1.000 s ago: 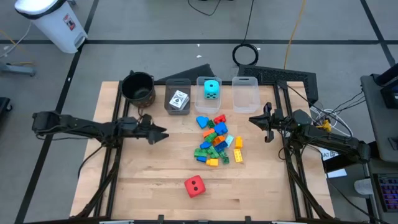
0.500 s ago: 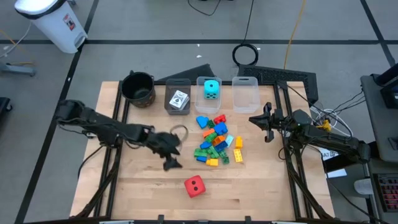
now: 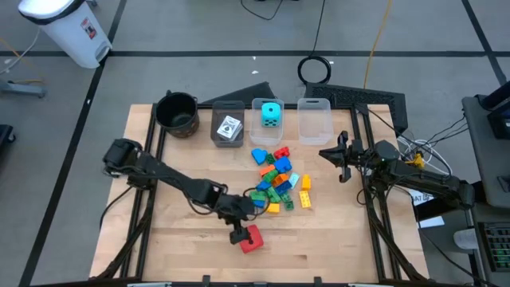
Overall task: Pick & Place Toys
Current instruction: Put the red dice into the left transparent bin
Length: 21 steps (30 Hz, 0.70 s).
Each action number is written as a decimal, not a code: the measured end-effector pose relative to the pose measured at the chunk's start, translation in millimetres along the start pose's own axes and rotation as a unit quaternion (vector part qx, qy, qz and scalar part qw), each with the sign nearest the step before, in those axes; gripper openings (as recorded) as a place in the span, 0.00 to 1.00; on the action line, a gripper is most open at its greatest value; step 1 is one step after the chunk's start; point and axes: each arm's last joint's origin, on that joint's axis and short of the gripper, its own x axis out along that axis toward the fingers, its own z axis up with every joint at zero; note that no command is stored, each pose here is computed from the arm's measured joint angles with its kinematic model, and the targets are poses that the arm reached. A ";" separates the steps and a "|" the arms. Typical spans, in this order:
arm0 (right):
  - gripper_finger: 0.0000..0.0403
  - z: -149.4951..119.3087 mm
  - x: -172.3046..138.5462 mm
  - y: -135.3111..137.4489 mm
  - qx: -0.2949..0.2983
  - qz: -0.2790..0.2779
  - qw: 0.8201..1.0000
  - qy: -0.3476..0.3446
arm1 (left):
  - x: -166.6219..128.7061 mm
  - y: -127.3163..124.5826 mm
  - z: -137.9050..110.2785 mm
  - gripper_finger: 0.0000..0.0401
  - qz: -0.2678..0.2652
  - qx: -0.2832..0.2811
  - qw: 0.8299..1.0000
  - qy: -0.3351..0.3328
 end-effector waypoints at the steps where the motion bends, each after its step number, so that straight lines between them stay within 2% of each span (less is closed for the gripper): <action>1: 0.01 0.0 0.0 0.0 0.000 0.000 1.000 0.000 | 4.1 1.0 -0.7 0.98 0.003 -0.009 1.000 0.004; 6: 0.01 0.0 0.0 0.0 0.000 0.000 1.000 0.000 | 18.0 6.3 -3.7 0.98 0.003 -0.048 0.998 0.027; 14: 0.01 0.0 0.0 0.0 0.000 0.000 1.000 0.000 | 21.1 6.4 -5.7 0.97 -0.003 -0.043 0.998 0.037; 17: 0.01 0.0 0.0 0.0 0.000 0.000 1.000 0.000 | 21.7 4.2 -8.2 0.89 -0.003 -0.036 0.998 0.041; 21: 0.01 0.0 0.0 0.0 0.000 0.000 1.000 0.000 | 21.6 4.0 -9.2 0.67 -0.001 -0.041 0.998 0.044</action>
